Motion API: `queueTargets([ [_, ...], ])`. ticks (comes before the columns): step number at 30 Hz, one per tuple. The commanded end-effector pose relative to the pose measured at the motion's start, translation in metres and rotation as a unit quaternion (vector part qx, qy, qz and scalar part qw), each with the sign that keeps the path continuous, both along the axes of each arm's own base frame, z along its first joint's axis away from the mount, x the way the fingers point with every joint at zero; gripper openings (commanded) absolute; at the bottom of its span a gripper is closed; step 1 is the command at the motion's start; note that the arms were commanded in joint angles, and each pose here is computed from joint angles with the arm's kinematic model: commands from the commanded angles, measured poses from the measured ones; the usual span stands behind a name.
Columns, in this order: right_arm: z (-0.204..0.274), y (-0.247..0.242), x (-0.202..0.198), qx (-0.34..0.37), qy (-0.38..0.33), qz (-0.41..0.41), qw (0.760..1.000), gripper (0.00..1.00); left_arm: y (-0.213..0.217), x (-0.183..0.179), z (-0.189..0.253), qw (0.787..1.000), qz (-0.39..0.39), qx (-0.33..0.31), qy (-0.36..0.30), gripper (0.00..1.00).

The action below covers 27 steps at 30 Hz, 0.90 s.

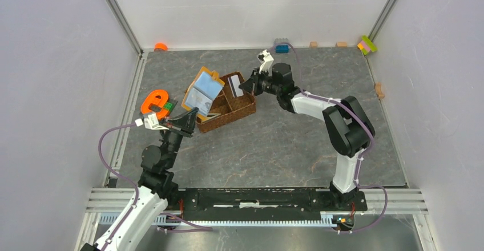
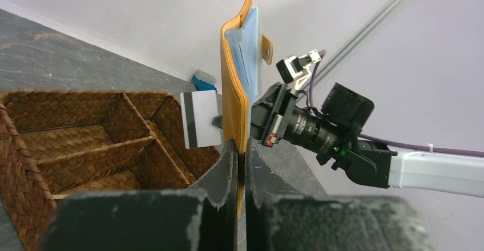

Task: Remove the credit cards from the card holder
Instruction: Place the credit card in the storage box.

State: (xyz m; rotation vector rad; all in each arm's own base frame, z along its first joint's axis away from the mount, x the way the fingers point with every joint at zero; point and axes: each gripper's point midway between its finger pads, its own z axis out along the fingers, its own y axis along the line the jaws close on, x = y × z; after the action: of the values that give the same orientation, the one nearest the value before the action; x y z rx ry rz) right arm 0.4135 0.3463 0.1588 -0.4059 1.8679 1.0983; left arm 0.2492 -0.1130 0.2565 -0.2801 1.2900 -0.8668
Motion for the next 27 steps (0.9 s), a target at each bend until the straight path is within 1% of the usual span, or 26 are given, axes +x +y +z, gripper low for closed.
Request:
queueTargets([
  [1, -0.014, 0.003, 0.025, -0.058, 0.005, -0.018, 0.998, 0.0, 0.009, -0.002, 0.013, 0.999, 0.022, 0.0, -0.028, 0.02],
  [6, -0.031, 0.015, 0.039, -0.085, 0.022, -0.007, 0.996, 0.0, 0.009, -0.003, 0.014, 0.999, 0.02, -0.002, -0.029, 0.02],
  [11, -0.042, 0.024, 0.045, -0.094, 0.031, -0.001, 0.995, 0.0, 0.009, -0.003, 0.013, 0.999, 0.022, -0.002, -0.027, 0.02],
  [12, -0.044, 0.025, 0.046, -0.094, 0.034, 0.0, 0.995, 0.02, 0.009, -0.003, 0.013, 0.999, 0.022, -0.002, -0.028, 0.02],
  [14, -0.045, 0.026, 0.048, -0.093, 0.035, 0.001, 0.995, 0.09, 0.009, -0.003, 0.013, 0.999, 0.021, -0.001, -0.027, 0.02],
  [17, -0.043, 0.026, 0.051, -0.093, 0.033, -0.005, 0.995, 0.25, 0.009, -0.003, 0.012, 0.999, 0.021, -0.001, -0.027, 0.02],
  [18, -0.039, 0.025, 0.052, -0.092, 0.03, -0.01, 0.995, 0.28, 0.009, -0.002, 0.012, 0.999, 0.021, 0.0, -0.026, 0.02],
  [20, -0.033, 0.023, 0.052, -0.092, 0.024, -0.015, 0.995, 0.3, 0.009, -0.002, 0.012, 0.999, 0.021, -0.001, -0.026, 0.02],
  [23, -0.016, 0.015, 0.045, -0.083, 0.002, -0.025, 0.996, 0.3, 0.007, 0.0, 0.011, 1.0, 0.019, 0.001, -0.023, 0.02],
  [27, 0.007, -0.006, 0.021, -0.079, -0.036, -0.039, 0.995, 0.3, -0.001, 0.004, 0.008, 1.0, 0.002, 0.007, -0.015, 0.02],
])
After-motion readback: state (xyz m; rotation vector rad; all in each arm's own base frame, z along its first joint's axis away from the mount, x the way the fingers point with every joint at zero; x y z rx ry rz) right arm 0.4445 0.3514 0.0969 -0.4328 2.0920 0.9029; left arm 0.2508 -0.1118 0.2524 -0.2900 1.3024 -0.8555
